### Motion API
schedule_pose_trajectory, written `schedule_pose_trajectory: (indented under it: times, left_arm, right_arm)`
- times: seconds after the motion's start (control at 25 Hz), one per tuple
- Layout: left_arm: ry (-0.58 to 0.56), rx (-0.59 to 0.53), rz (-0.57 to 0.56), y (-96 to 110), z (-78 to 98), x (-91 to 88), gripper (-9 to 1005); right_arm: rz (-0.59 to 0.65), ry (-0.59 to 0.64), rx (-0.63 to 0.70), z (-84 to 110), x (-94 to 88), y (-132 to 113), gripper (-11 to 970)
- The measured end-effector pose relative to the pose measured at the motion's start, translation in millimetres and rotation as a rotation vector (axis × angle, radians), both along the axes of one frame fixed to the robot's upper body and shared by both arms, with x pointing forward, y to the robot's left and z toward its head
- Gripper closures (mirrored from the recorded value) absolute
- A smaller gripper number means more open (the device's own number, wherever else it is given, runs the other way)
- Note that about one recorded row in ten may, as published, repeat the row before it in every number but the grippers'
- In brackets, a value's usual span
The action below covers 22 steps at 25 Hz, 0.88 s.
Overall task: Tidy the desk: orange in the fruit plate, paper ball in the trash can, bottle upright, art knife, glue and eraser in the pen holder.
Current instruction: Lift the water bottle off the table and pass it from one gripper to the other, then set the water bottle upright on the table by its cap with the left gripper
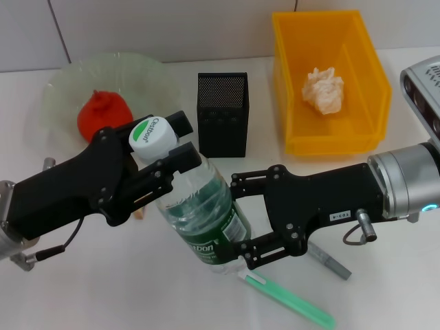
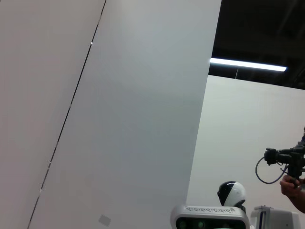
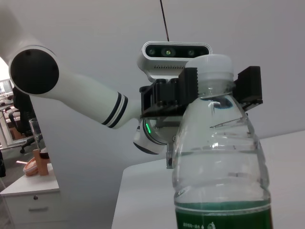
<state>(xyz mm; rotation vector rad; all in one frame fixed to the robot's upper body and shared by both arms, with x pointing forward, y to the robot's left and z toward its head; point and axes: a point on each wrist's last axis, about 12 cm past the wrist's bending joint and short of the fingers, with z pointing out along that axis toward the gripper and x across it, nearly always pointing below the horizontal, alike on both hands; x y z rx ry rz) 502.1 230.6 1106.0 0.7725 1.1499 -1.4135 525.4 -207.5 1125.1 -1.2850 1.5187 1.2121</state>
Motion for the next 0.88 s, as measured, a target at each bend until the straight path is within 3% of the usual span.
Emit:
schedule_pose_trajectory:
  times: [0.88]
  left_arm:
    - [-0.024, 0.038, -0.004, 9, 3.9, 2.2, 517]
  right_arm:
    - [-0.060, -0.050, 0.017, 7.9, -12.5, -26, 162]
